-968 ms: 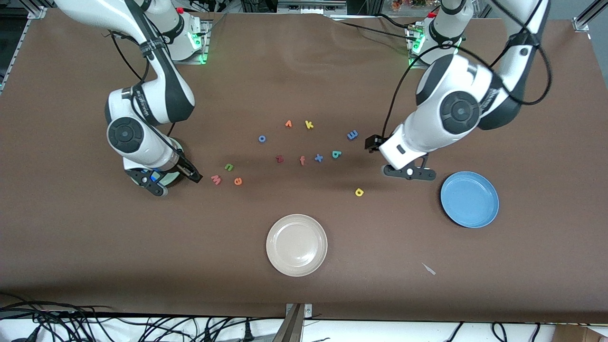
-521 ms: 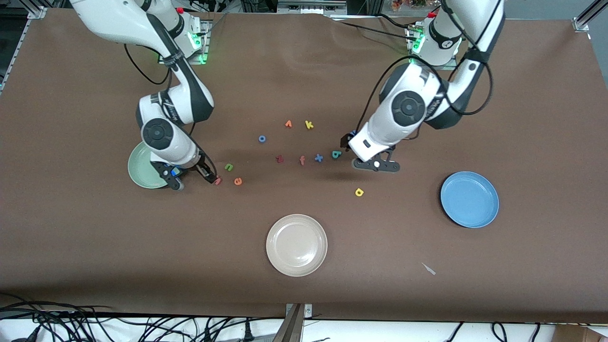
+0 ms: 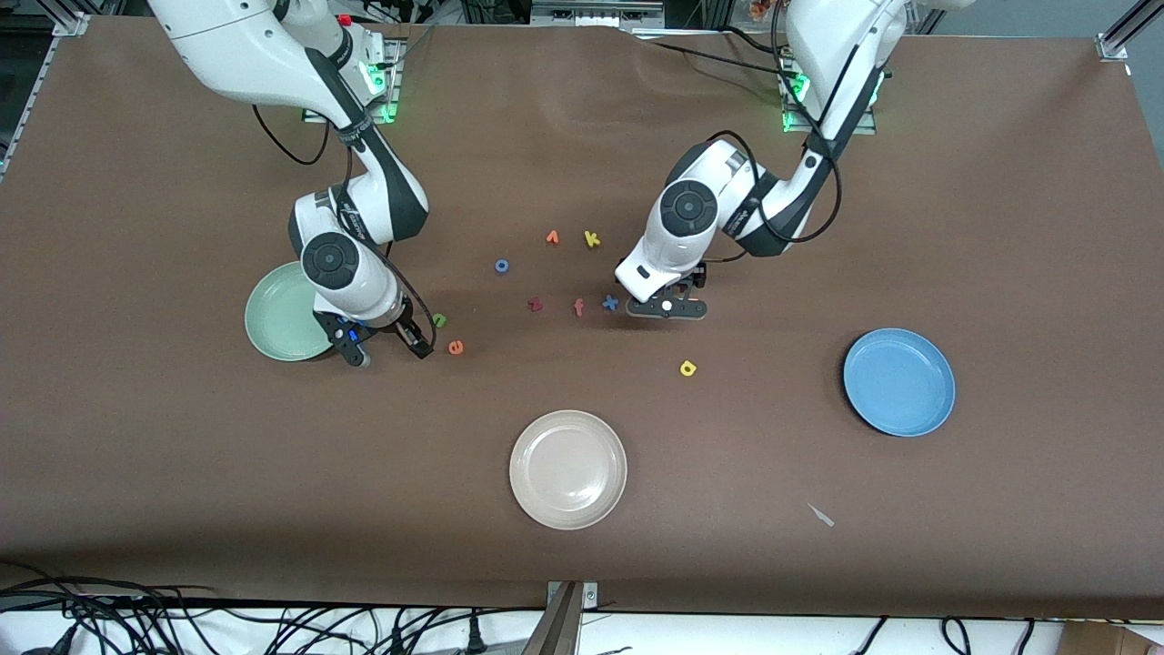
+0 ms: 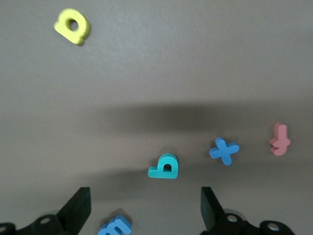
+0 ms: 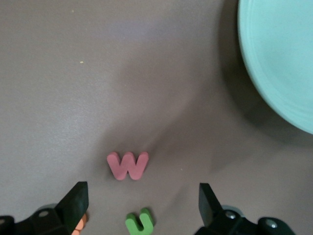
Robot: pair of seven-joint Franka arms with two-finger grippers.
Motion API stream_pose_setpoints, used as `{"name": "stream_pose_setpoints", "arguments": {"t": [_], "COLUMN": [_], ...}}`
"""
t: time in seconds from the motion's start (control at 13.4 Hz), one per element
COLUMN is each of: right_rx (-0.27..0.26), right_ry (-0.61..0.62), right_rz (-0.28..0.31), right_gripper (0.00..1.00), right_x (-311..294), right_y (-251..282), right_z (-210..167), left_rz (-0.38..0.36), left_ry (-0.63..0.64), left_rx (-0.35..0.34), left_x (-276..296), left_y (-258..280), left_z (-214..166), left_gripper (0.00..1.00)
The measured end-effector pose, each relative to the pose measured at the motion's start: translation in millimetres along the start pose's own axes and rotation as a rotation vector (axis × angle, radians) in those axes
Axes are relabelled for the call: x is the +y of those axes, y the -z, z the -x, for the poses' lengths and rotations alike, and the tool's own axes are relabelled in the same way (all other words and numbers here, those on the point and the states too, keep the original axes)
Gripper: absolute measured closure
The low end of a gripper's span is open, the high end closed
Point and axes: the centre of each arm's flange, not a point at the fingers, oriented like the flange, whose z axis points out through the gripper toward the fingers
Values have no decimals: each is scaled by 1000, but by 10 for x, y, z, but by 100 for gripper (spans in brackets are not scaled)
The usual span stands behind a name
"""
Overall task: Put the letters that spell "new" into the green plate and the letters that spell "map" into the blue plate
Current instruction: 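Grasp pink w with the right gripper while the left gripper grasps cyan b, then set the w on the green plate while the left gripper lifts b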
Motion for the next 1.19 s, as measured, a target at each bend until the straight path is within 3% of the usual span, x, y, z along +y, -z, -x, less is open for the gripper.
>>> {"name": "stream_pose_setpoints", "arguments": {"t": [0.3,0.52,0.6,0.74,0.97,1.04,1.12,1.19], "right_rx": [1,2,3,5,6,8,8,9], "right_ry": [-4,-9,-10,-9,-9,-9,-9,-9], "right_rz": [-13,-13,-14,-26,-31,-35,-38,-39], "right_gripper": [3,32,32,46,51,55,67,68], "right_x": [-8,2,4,-10,-20,-29,-40,-42], "right_y": [-140,-172,-185,-223,-214,-204,-190,-185], "right_z": [-9,-37,-42,-37,-41,-42,-44,-46], "left_rz": [-4,-13,-15,-17,-20,-22,-23,-25], "left_ry": [17,26,27,28,29,29,29,30], "left_rx": [0,-2,-6,-12,-16,-18,-21,-24], "left_x": [42,121,133,133,133,135,134,132], "left_y": [-84,-198,-233,-282,-315,-330,-350,-373], "left_z": [-64,-88,-89,-92,-87,-83,-79,-77], "left_gripper": [4,12,13,25,27,28,28,29]}}
